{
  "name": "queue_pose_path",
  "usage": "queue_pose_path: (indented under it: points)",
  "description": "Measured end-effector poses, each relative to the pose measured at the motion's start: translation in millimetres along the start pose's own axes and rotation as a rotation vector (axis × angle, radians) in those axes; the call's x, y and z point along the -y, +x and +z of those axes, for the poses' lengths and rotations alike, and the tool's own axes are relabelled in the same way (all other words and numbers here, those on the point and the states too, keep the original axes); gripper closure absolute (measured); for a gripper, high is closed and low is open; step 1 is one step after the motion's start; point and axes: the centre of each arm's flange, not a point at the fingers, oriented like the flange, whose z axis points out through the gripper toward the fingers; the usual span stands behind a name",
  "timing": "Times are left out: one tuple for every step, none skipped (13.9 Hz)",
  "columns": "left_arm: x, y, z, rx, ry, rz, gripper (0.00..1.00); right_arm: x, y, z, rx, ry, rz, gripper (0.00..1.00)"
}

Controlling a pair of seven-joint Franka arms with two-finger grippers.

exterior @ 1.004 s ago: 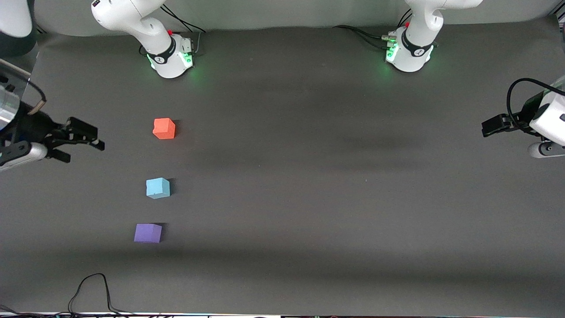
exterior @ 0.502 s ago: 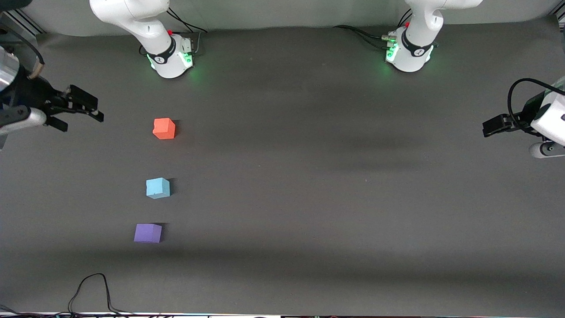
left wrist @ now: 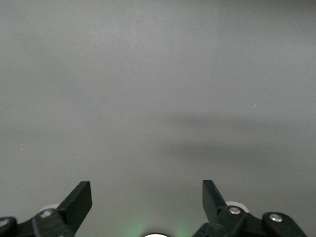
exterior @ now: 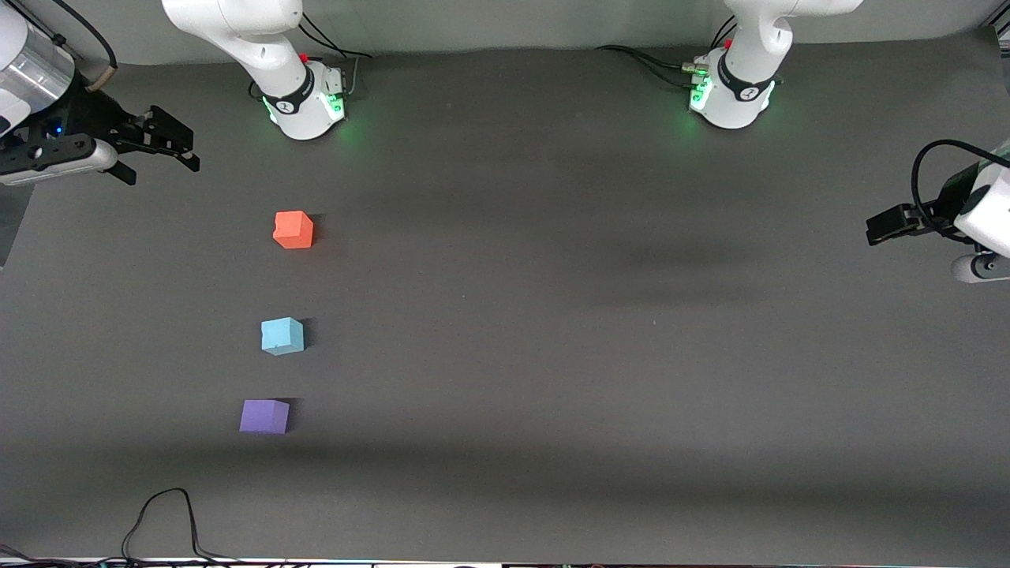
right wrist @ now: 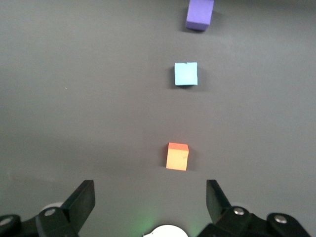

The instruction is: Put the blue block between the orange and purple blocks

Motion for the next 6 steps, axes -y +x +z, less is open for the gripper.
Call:
queue_pose_path:
  points:
    - [0.0,0.0,0.1,0.001,0.000,0.000,0.00,-5.2,-0.7,4.9,0.008,0.001,0.014,0.00]
    - [0.2,0.0,0.3,0.002,0.001,0.000,0.00,-12.4,-1.0,7.9,0.013,0.005,0.029,0.00]
    - [0.3,0.1,0.5,0.002,0.001,-0.001,0.00,-21.1,-1.3,9.6,0.015,0.010,0.045,0.00]
    - [0.5,0.1,0.6,0.002,0.001,-0.001,0.00,-27.9,-1.3,10.8,0.016,0.014,0.057,0.00]
    - [0.5,0.2,0.7,0.003,0.001,-0.001,0.00,-31.8,-1.1,12.0,0.014,0.016,0.064,0.00]
    - [0.5,0.2,0.4,0.002,0.001,-0.001,0.00,-33.2,-0.7,13.5,0.015,0.011,0.065,0.00]
